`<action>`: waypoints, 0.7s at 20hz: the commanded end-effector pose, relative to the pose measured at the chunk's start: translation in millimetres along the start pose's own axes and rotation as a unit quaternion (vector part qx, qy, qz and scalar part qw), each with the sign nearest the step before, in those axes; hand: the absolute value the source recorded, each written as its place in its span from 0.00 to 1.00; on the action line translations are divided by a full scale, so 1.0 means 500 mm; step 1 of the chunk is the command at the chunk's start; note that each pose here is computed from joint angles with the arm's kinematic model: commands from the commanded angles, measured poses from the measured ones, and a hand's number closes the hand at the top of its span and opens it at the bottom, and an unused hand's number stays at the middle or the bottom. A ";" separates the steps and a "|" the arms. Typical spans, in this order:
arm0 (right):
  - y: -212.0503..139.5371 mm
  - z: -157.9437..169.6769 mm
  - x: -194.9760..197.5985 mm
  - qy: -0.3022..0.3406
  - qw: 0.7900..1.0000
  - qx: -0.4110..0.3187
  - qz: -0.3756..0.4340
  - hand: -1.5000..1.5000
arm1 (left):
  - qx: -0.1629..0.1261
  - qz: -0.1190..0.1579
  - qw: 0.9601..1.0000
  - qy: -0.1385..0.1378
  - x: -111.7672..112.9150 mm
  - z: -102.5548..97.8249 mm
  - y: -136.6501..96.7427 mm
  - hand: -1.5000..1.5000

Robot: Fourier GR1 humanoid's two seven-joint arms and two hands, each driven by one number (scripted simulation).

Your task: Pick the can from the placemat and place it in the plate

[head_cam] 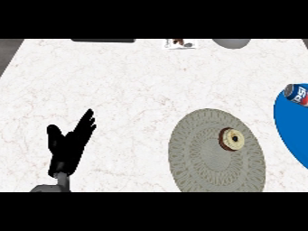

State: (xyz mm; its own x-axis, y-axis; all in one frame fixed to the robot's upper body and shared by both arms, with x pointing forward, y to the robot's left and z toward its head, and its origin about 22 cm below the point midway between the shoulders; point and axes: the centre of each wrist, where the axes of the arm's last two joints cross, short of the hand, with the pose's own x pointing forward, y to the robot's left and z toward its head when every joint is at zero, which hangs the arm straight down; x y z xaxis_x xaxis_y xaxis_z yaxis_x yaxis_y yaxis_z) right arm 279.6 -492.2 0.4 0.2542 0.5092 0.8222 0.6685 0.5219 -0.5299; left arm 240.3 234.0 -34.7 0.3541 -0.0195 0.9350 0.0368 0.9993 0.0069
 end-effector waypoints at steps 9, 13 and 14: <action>-0.130 0.000 -0.076 0.003 0.984 -0.030 -0.177 0.00 | 0.003 0.000 1.000 0.011 -0.023 0.010 0.029 0.50; -0.204 0.055 -0.148 0.004 0.981 0.029 -0.193 0.00 | 0.021 0.010 1.000 0.001 0.006 0.009 0.016 0.50; -0.223 0.042 -0.136 -0.002 0.979 0.046 -0.196 0.00 | 0.008 0.008 1.000 0.018 -0.012 0.016 0.011 0.50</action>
State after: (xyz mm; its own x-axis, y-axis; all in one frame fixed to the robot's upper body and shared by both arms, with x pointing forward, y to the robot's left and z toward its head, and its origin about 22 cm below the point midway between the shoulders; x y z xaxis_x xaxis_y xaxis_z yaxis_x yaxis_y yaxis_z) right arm 200.3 -552.6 -7.9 0.0146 0.2960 0.9551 0.7097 0.6698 -0.2185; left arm 236.5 242.4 -34.4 0.3677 -0.0092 0.9299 0.0115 0.9999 0.0053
